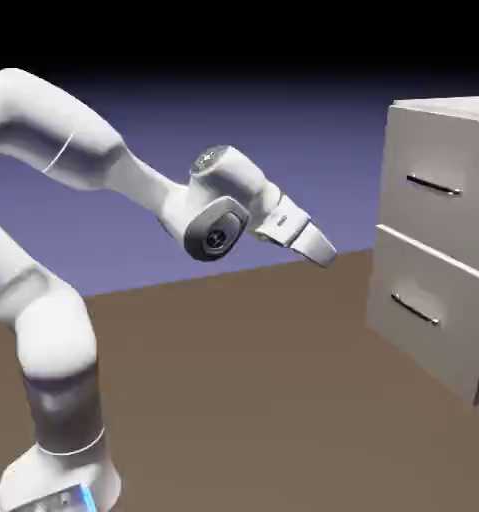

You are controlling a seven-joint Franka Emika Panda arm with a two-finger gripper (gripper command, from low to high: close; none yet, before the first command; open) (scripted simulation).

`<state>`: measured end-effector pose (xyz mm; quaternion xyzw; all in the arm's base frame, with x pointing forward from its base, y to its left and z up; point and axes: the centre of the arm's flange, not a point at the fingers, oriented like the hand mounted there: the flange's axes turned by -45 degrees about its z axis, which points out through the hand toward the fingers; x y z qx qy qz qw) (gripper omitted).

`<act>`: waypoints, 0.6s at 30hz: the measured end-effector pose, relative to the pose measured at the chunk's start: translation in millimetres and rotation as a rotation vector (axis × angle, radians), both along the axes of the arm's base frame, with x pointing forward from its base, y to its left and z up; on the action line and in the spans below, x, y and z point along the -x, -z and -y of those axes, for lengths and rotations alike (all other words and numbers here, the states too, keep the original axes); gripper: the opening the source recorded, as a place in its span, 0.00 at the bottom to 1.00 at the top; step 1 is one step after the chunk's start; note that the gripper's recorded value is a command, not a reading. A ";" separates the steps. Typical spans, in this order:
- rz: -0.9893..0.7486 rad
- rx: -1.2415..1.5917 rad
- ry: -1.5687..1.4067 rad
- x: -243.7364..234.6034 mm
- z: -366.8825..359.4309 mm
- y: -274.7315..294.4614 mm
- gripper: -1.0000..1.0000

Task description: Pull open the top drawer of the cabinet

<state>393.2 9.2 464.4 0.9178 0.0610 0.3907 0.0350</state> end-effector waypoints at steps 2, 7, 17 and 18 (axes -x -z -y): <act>0.009 0.133 -0.070 -6.5 -7.9 -8.7 0.50; 0.003 0.467 -0.241 -23.1 -29.2 -22.2 0.50; -0.106 1.103 -0.592 -59.6 -69.4 -18.2 0.50; -0.122 1.163 -0.629 -63.4 -72.8 -16.0 0.50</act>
